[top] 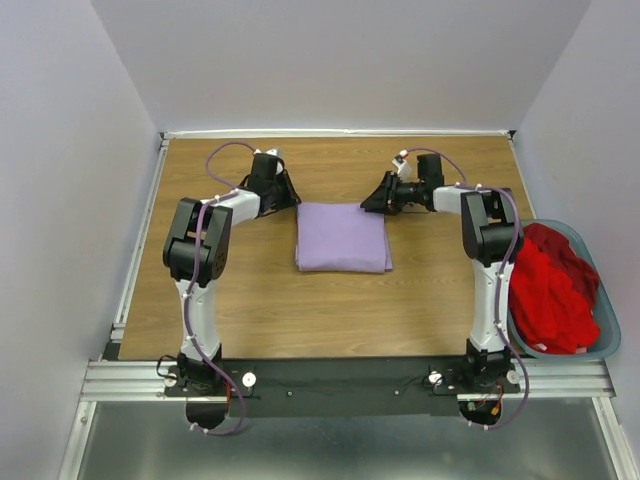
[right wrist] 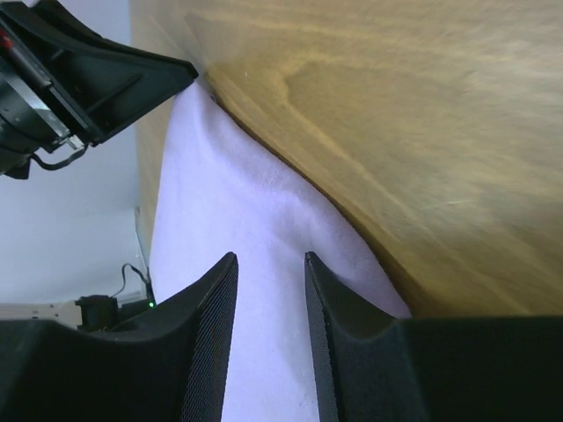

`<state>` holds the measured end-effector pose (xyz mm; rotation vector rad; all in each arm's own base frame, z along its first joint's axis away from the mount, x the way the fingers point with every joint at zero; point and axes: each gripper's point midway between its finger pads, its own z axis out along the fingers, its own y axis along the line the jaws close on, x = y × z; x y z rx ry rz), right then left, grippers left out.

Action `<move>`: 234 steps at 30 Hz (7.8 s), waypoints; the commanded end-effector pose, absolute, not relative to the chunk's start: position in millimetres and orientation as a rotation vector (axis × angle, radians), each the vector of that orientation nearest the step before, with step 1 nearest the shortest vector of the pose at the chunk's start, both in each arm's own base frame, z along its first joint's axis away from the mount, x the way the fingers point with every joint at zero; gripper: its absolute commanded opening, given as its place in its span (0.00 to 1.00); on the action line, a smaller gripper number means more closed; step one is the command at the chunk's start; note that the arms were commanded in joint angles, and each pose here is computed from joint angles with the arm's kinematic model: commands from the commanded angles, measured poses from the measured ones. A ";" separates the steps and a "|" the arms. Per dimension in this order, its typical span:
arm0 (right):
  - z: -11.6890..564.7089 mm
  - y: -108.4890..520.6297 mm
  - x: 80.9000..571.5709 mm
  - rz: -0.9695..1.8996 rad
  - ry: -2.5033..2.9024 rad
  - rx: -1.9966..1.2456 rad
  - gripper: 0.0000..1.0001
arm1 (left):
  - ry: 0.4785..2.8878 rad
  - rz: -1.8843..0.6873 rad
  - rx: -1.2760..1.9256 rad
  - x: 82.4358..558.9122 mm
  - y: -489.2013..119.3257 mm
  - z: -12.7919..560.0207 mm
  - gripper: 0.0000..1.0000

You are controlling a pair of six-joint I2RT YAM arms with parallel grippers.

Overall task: Fold and stack the t-shirts
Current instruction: Fold the tshirt, then neatly place the folded tshirt to the corner

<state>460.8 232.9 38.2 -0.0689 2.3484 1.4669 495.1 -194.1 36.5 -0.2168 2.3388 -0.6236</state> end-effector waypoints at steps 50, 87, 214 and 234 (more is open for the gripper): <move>89.5 387.8 282.2 1.788 2.290 -0.231 0.54 | 2.011 -0.259 -0.322 322.7 -68.2 186.7 0.68; 98.9 102.8 328.6 0.343 2.557 0.211 0.94 | 2.051 -0.364 0.483 293.2 -267.5 167.0 0.62; 108.2 -220.0 614.3 -0.730 2.083 0.627 0.59 | 2.125 0.136 -0.012 365.6 -101.1 147.7 0.85; 349.7 -80.8 446.9 0.069 1.835 0.547 1.00 | 1.727 0.029 -0.297 328.9 -58.5 272.1 0.89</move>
